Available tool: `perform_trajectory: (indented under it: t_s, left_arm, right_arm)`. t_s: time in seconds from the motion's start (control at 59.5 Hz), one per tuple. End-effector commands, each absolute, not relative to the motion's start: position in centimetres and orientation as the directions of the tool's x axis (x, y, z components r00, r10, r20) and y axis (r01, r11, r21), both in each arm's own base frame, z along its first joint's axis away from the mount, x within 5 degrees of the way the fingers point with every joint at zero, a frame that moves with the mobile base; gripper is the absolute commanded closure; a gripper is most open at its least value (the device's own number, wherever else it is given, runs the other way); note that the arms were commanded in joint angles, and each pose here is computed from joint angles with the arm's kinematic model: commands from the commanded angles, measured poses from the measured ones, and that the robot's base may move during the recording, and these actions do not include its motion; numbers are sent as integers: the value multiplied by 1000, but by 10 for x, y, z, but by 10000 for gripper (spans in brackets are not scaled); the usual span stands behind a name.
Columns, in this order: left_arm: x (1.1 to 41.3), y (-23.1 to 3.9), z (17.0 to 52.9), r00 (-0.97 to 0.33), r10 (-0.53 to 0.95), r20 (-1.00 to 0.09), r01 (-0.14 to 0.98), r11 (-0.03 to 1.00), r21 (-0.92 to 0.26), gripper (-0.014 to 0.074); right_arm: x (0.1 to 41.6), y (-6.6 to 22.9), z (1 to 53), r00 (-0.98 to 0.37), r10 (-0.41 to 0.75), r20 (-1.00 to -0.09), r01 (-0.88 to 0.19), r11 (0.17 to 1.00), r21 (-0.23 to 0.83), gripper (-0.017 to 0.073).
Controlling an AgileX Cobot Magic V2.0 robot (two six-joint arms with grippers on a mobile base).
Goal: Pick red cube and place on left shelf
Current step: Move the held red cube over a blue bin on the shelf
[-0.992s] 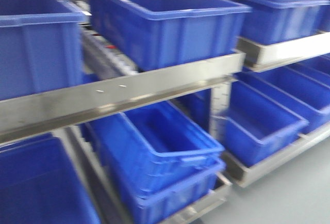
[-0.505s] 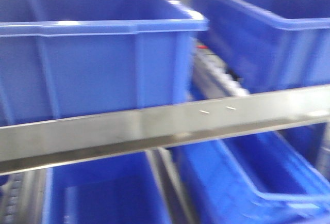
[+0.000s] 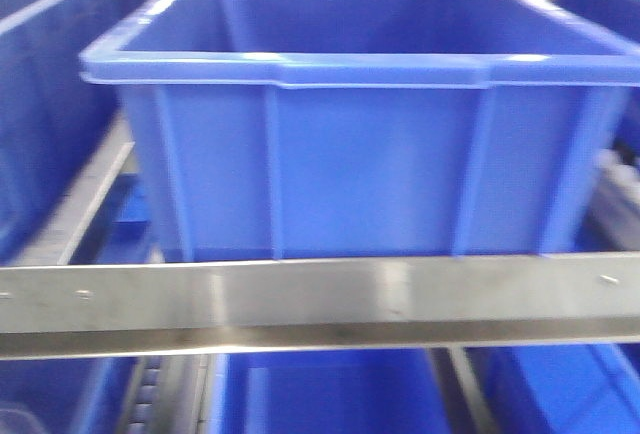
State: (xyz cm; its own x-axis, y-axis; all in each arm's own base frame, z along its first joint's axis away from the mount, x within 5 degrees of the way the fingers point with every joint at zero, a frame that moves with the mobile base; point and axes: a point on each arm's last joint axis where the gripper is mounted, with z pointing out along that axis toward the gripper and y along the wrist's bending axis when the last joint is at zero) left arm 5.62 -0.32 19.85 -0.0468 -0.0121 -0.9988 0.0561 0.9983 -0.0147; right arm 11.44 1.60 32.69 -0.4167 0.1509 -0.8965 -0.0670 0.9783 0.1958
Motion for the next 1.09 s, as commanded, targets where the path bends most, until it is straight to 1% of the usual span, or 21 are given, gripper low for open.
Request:
perform_trajectory:
  t_s: [0.0, 1.076]
  left_arm:
    - [56, -3, 200, 33, -21, -999, 62, 998, -19, 492]
    - [56, -3, 200, 33, -21, -999, 62, 998, -19, 492]
  right_arm:
    - [116, 16, 344, -313, 163, -935, -85, 976, 199, 504]
    - [116, 16, 344, -313, 163, -935, -85, 976, 199, 504]
